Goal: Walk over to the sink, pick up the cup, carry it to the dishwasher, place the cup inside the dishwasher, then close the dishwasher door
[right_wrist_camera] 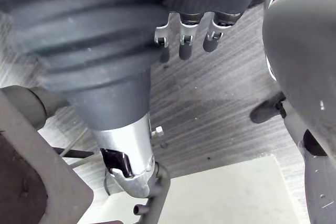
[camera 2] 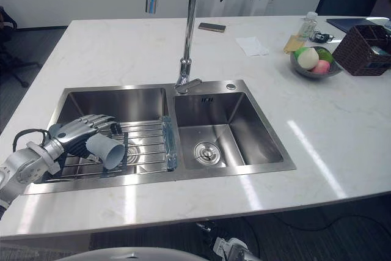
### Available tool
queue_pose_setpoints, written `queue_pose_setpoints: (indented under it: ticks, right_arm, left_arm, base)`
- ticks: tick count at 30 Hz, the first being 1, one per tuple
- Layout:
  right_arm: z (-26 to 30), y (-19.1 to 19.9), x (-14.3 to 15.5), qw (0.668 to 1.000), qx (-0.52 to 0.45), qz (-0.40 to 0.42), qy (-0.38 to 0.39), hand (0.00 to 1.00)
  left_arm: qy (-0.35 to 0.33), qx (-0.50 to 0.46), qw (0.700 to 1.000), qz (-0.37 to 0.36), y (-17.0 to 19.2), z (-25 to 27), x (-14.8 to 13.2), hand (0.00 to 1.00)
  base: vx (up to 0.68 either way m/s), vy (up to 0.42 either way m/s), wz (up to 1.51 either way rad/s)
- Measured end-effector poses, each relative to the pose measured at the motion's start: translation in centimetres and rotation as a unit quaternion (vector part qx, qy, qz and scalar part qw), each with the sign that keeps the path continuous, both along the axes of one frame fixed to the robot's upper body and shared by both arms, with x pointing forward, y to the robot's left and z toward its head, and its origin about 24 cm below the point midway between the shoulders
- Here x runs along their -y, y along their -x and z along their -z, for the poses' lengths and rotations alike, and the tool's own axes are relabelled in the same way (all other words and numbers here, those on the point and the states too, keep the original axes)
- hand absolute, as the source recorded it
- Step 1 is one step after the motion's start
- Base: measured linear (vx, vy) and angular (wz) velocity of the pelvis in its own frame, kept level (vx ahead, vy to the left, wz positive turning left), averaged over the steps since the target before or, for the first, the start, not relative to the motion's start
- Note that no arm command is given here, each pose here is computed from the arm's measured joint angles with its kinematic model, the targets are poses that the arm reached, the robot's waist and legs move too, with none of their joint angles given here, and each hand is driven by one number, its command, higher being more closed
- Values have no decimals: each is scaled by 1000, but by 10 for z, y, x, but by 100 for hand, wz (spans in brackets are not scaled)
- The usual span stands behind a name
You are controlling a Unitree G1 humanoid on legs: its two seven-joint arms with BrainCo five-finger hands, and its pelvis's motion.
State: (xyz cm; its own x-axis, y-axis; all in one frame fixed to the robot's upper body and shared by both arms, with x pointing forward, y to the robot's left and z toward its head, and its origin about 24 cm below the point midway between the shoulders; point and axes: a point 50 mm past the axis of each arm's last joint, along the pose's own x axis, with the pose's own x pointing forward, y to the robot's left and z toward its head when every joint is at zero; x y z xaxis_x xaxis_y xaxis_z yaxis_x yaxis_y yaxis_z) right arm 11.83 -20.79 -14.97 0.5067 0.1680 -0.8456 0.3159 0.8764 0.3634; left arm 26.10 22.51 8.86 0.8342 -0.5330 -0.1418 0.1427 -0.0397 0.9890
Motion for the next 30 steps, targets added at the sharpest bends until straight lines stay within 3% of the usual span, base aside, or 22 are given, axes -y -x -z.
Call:
queue_pose_setpoints:
  ticks: [14,30]
  right_arm:
    - [-1,-4,1,1000,1,1,8,0]
    - [-1,-3,1,1000,-1,1,8,0]
  left_arm:
    - [-56,-59,996,-30,4,45,-9,0]
    - [-59,-60,993,-85,8,63,-31,0]
  base:
    - [-16,-25,-7]
    - [-3,-8,-2]
